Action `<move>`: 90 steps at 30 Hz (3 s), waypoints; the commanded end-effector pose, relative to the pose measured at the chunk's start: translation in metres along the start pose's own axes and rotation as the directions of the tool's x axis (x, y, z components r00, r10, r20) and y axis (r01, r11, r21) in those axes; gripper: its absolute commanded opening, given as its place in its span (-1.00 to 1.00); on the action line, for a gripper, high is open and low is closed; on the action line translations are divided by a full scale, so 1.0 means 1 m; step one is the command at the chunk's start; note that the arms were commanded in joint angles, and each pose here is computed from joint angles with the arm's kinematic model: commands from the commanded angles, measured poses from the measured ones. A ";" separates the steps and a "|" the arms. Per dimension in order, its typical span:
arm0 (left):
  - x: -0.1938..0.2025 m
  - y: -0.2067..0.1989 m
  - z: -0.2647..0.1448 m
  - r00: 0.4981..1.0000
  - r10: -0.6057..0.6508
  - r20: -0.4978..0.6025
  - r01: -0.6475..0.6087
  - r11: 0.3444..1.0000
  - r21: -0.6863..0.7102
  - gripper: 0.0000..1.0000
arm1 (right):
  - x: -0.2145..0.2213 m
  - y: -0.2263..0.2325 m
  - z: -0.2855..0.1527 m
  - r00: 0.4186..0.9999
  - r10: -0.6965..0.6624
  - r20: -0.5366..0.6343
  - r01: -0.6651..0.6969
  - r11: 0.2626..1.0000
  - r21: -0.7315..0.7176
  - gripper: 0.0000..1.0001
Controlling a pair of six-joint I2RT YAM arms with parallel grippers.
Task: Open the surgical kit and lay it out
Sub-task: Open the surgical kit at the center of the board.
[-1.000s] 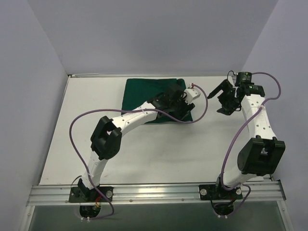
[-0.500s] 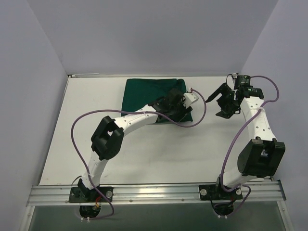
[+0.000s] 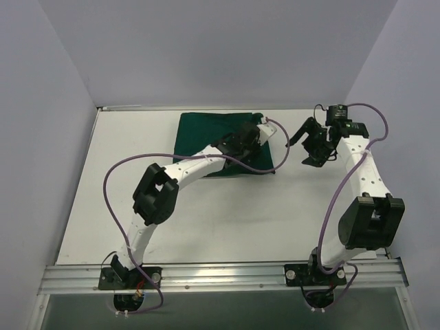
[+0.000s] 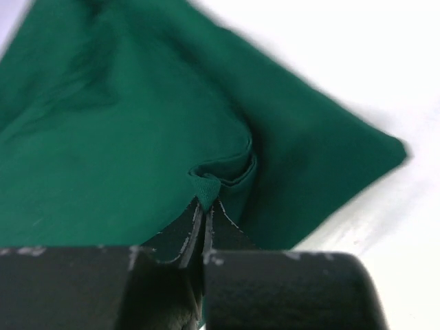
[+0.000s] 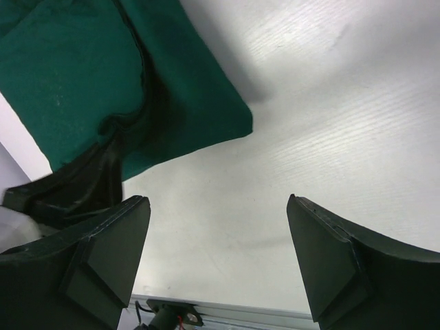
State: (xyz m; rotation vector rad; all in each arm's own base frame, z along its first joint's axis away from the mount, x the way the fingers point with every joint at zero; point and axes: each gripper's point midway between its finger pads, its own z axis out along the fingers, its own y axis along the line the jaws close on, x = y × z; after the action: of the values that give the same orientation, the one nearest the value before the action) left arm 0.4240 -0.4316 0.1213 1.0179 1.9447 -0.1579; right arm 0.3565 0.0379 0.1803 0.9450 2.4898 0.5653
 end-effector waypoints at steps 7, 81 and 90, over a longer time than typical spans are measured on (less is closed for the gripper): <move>-0.022 0.232 -0.147 0.908 -0.380 0.175 0.418 0.803 -0.424 -0.95 | 0.020 0.081 0.026 0.958 -0.287 -0.023 0.286 0.957 -0.054 0.63; 0.262 0.300 -0.327 0.397 -0.890 0.223 0.730 0.159 -0.665 0.54 | 0.288 0.272 0.209 0.202 -0.966 0.162 0.979 0.198 -0.040 -0.05; 0.263 0.300 -0.325 0.395 -0.892 0.218 0.730 0.161 -0.664 0.54 | 0.286 0.288 0.195 0.225 -0.950 0.215 0.974 0.216 -0.062 -0.30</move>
State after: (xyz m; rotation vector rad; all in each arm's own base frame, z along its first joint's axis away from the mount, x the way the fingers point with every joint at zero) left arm 0.3451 0.0752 0.1803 -0.7065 2.3364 0.1261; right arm 0.4167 0.4681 0.0828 -0.7649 2.2687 0.2086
